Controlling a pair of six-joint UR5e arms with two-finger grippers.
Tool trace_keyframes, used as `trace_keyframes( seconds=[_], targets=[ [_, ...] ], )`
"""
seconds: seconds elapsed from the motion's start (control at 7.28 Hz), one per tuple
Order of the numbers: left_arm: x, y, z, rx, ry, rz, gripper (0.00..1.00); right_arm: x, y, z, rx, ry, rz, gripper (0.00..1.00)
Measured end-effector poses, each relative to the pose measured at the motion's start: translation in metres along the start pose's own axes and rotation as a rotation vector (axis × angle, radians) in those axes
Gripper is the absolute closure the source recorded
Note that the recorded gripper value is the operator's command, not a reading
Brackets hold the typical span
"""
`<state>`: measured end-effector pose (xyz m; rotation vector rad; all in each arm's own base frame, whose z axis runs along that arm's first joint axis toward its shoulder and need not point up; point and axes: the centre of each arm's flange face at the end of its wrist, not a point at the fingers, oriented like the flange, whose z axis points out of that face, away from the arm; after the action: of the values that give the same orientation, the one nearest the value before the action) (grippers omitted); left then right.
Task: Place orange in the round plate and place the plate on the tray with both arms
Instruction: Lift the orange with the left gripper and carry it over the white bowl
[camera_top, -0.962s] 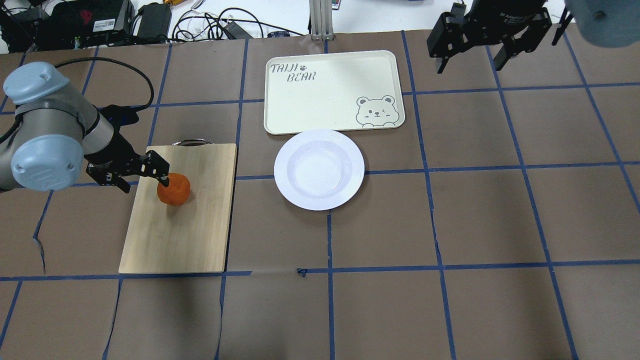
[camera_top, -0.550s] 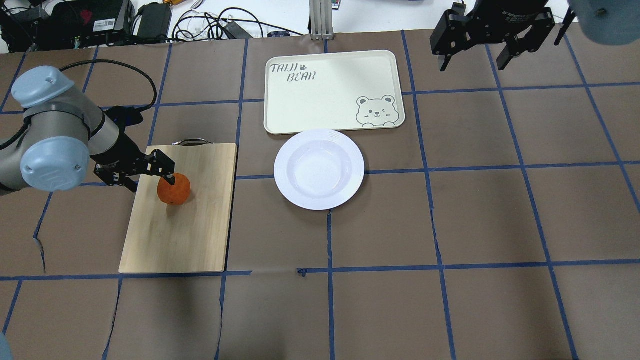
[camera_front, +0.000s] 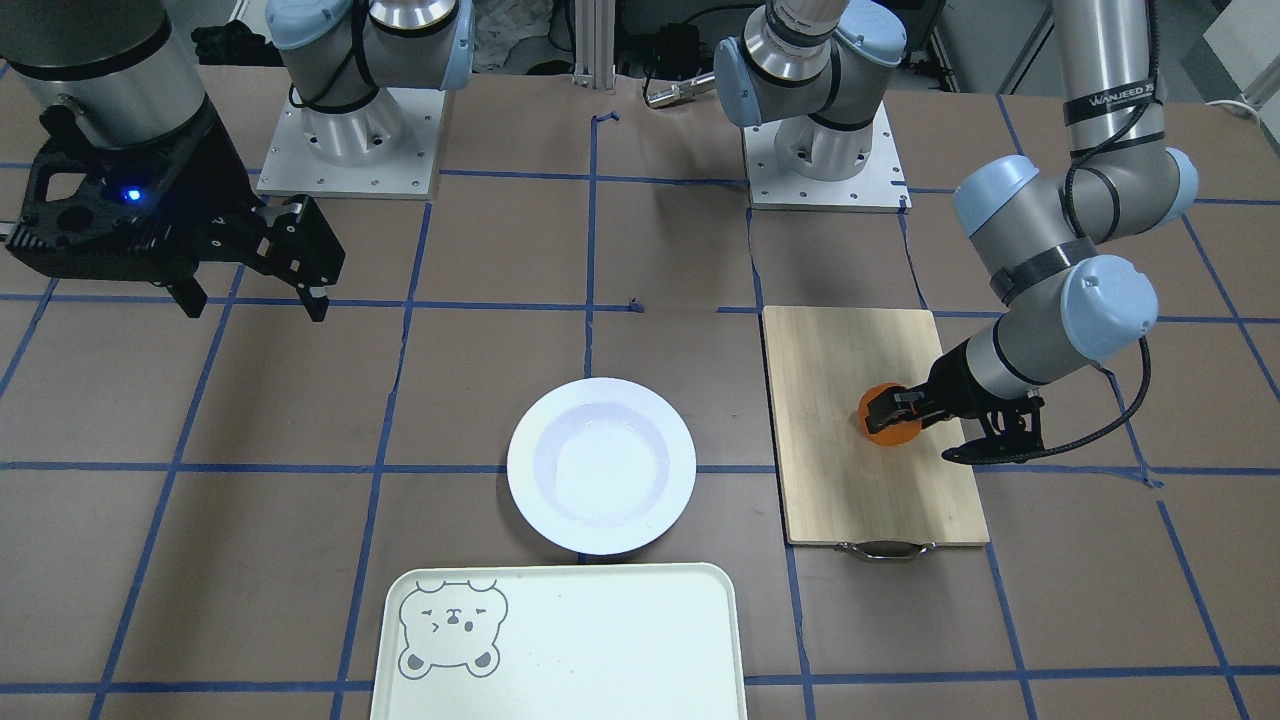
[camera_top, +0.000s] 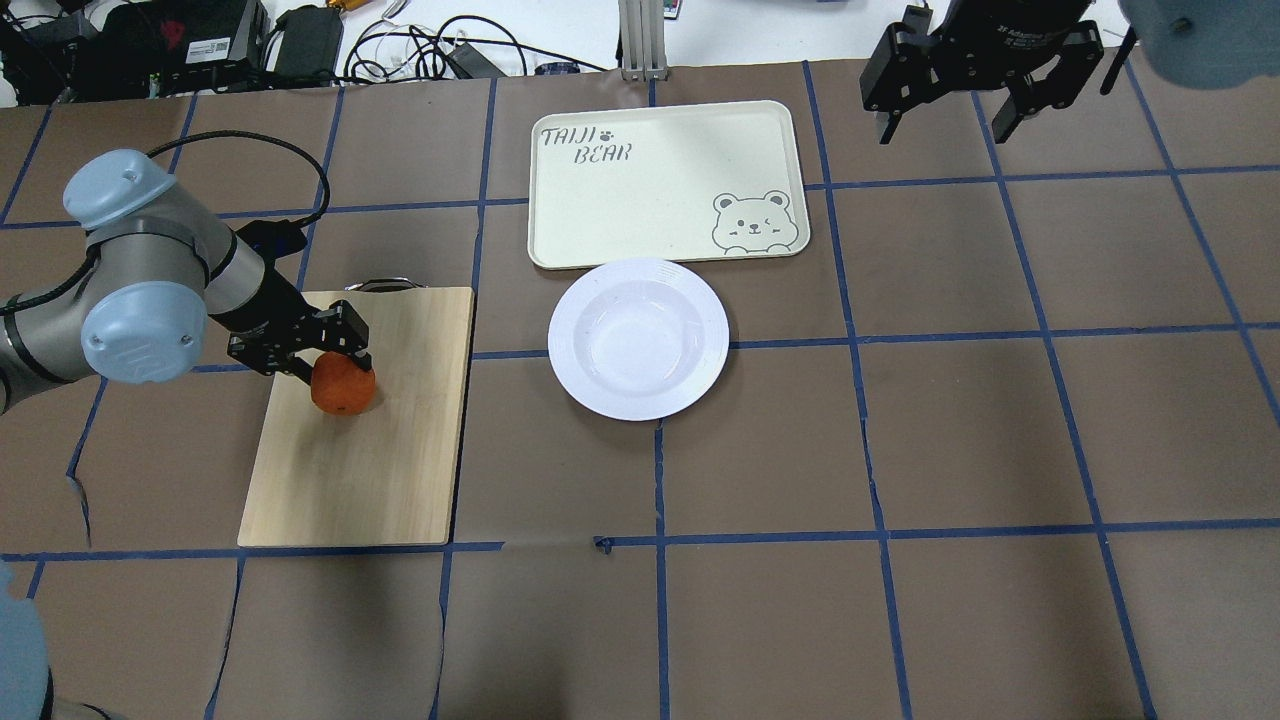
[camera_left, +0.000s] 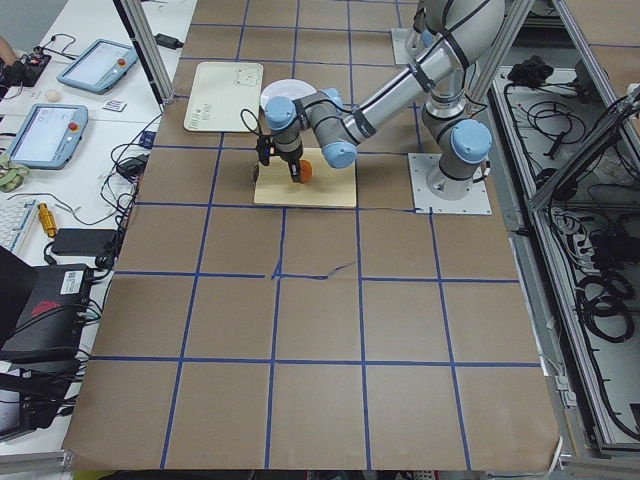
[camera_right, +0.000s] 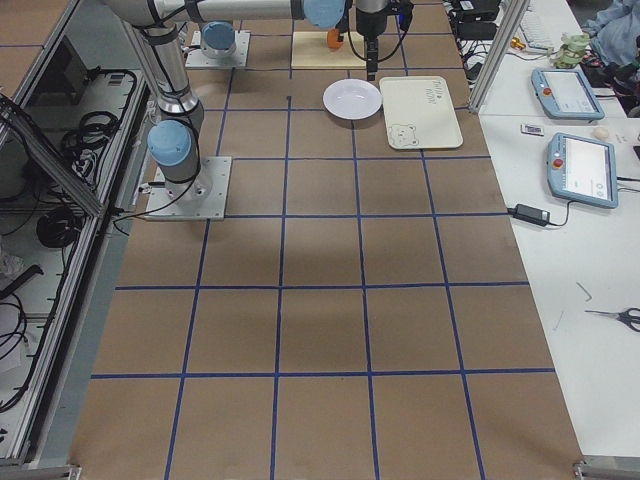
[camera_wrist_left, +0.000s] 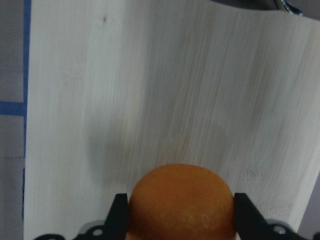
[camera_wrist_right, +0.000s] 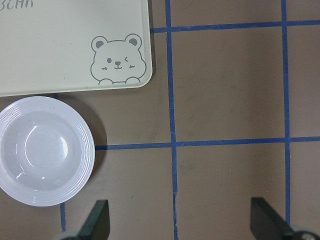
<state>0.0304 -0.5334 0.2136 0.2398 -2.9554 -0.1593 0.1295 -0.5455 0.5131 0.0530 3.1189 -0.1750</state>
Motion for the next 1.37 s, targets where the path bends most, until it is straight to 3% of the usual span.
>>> trace_keyframes(
  seconds=[0.41, 0.69, 0.96, 1.24, 1.37],
  targets=[
    [0.033, -0.023, -0.056, 0.1, -0.017, -0.009, 1.0, 0.0, 0.0, 0.001, -0.001, -0.003, 0.0, 0.0],
    [0.126, -0.032, -0.082, 0.132, 0.009, -0.062, 1.0, 0.0, 0.0, 0.001, -0.001, -0.001, 0.0, 0.0],
    [0.207, -0.023, -0.072, 0.141, 0.118, -0.114, 1.0, 0.001, 0.0, 0.002, -0.003, 0.002, 0.001, 0.0],
    [0.273, -0.013, -0.032, 0.116, 0.2, -0.115, 0.99, 0.001, 0.0, 0.003, -0.004, 0.003, 0.001, 0.0],
    [0.302, -0.002, -0.008, 0.09, 0.204, -0.113, 0.89, 0.001, 0.0, 0.003, -0.006, 0.002, 0.001, 0.0]
  ],
)
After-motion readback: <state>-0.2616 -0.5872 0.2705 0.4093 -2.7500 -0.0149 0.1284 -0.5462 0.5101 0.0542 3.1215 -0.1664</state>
